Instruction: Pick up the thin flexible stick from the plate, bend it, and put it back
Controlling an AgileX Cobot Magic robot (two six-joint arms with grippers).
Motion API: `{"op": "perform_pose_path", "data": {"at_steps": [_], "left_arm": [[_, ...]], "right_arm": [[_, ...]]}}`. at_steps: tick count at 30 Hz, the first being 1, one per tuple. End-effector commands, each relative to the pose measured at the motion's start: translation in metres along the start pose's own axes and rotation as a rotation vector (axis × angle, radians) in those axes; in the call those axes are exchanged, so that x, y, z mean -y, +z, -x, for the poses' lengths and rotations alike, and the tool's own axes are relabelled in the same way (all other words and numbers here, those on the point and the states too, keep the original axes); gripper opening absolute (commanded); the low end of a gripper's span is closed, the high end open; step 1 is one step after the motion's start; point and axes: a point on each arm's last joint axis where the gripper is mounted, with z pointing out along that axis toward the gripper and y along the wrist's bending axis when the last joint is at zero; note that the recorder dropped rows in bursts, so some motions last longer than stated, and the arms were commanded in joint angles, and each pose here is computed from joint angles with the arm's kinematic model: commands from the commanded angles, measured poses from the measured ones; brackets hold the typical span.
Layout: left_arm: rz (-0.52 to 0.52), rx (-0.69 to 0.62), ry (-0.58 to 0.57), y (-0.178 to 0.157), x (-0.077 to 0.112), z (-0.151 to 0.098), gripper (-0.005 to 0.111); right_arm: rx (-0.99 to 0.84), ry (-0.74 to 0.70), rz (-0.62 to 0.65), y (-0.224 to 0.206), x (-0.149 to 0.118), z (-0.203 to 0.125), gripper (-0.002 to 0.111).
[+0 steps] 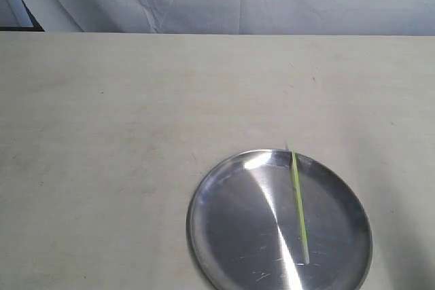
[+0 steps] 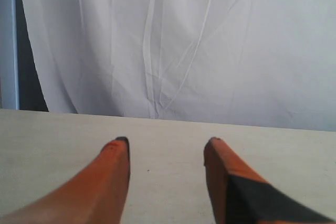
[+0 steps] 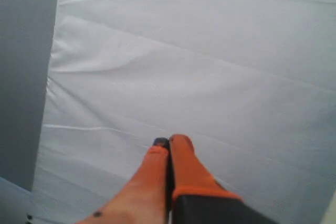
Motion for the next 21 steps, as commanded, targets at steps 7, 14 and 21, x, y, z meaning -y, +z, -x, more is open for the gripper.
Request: {"op": "perform_pose_path", "data": {"at_steps": [7, 14, 21], "left_arm": [[-0.01, -0.003, 0.0, 0.0, 0.001, -0.001, 0.045], [-0.008, -0.003, 0.0, 0.0, 0.0, -0.001, 0.045], [-0.01, -0.003, 0.0, 0.0, 0.001, -0.001, 0.045]], "right_arm": [[0.247, -0.457, 0.346, 0.029, -0.112, 0.034, -0.001], [-0.678, -1.122, -0.219, 0.146, -0.107, -0.023, -0.001], [-1.241, -1.167, -0.56, 0.211, -0.029, -0.103, -0.001]]}}
